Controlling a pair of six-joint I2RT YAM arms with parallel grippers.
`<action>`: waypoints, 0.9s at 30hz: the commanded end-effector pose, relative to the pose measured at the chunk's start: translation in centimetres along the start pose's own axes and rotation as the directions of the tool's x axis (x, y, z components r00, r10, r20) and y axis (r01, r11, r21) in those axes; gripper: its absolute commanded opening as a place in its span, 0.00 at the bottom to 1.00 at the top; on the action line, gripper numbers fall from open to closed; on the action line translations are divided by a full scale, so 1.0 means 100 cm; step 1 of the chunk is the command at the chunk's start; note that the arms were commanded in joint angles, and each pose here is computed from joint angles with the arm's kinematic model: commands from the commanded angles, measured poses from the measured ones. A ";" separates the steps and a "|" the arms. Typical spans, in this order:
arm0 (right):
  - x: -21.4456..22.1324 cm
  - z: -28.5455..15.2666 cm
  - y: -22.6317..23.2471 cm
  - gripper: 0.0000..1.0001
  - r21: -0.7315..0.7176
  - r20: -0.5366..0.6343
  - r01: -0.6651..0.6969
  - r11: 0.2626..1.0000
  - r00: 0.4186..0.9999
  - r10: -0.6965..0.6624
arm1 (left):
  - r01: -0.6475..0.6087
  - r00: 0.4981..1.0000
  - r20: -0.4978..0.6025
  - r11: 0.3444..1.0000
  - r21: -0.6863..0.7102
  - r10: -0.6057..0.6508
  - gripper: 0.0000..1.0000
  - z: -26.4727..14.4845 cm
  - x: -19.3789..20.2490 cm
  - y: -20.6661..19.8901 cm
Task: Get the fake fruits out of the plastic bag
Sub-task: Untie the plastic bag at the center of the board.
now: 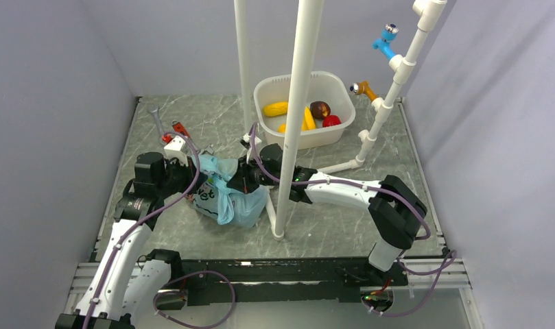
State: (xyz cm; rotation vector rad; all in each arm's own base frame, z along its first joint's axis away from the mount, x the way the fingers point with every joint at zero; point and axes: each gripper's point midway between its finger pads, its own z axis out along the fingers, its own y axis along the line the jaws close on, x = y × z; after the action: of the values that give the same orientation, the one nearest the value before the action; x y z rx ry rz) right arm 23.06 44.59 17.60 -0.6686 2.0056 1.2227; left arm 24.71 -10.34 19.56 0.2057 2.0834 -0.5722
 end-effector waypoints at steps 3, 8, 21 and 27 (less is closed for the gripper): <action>-0.018 -0.020 0.001 0.00 0.050 0.103 0.038 0.998 0.994 -0.043 | -0.011 0.999 0.031 1.000 -0.001 0.011 0.00 -0.002 -0.009 -0.001; -0.017 -0.040 -0.012 0.00 0.116 0.153 0.018 0.993 0.988 -0.036 | -0.009 0.999 0.041 0.999 -0.045 0.011 0.00 -0.006 -0.010 0.005; -0.006 -0.078 -0.046 0.00 0.209 0.209 -0.076 0.975 0.977 0.032 | 0.011 0.995 0.100 0.982 -0.190 0.008 0.00 -0.020 -0.018 0.026; -0.017 -0.080 -0.035 0.00 0.196 0.194 -0.036 0.980 0.981 -0.003 | -0.005 0.995 0.100 0.994 -0.112 0.016 0.00 -0.016 -0.019 0.015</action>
State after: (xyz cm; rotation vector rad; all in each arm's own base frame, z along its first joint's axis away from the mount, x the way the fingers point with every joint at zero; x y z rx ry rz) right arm 23.71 36.03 16.86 -0.4156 2.0066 1.0403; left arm 24.59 -7.95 20.17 0.1085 2.0585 -0.4301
